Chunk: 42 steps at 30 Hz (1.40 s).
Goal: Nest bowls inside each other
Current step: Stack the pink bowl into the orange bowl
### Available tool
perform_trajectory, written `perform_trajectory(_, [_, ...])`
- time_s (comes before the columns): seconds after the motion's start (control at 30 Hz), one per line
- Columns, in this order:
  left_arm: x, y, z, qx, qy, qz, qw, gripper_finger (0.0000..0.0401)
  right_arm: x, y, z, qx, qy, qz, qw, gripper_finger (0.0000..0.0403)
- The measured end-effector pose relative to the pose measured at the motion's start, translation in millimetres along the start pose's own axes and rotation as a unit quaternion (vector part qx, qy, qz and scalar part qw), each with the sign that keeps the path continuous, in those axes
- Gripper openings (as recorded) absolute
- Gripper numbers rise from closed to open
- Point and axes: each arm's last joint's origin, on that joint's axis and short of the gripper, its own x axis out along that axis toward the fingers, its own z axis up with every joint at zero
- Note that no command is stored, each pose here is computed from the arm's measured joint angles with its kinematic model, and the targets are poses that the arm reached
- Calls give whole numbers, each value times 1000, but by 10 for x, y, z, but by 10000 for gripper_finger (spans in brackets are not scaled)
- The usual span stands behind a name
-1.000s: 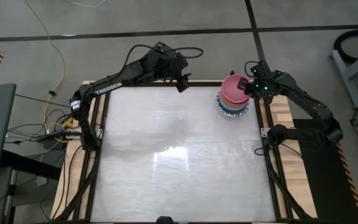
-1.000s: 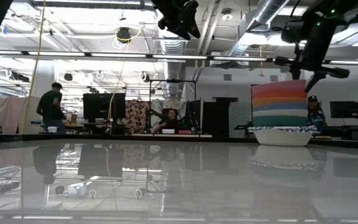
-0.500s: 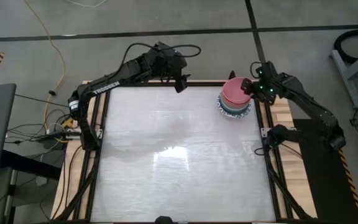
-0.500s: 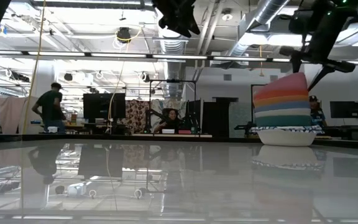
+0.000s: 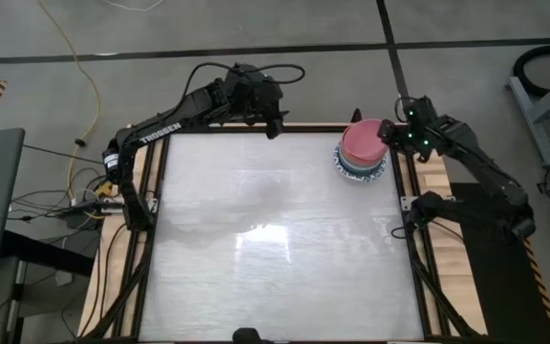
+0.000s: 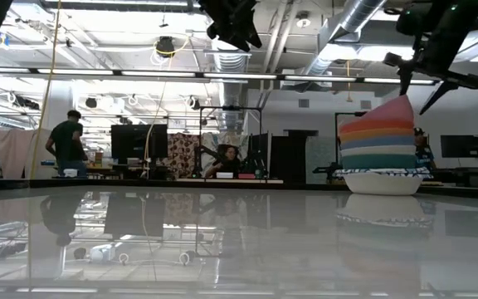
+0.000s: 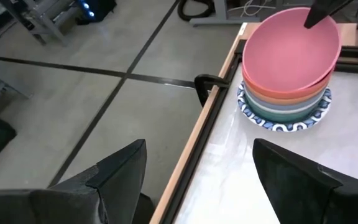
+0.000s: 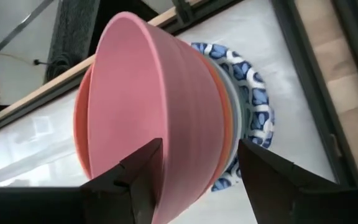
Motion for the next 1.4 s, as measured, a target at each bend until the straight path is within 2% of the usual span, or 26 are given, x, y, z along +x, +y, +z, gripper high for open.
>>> perform_trajectory(0.1, [0, 0, -5, 0, 3, 0, 1000, 284, -3, 13, -1, -4, -10, 0, 1000, 229])
perform_trajectory(0.37, [5, 27, -39, 1, 17, 1, 1000, 284, -139, 80, -28, -34, -56, 62, 996, 213])
perform_trajectory(0.57, [6, 42, -43, -4, 18, 3, 1000, 284, -192, 31, -55, -34, -101, 27, 994, 200])
perform_trajectory(1.0, [6, 41, -41, -5, 17, 3, 1000, 283, 28, 102, -28, -61, -65, -23, 996, 176])
perform_trajectory(1.27, [6, 43, -42, -5, 18, 6, 1000, 283, 143, 148, -3, -82, -52, -40, 994, 175])
perform_trajectory(1.4, [6, 43, -42, -5, 18, 7, 1000, 283, 137, 167, -8, -95, -54, -30, 994, 175])
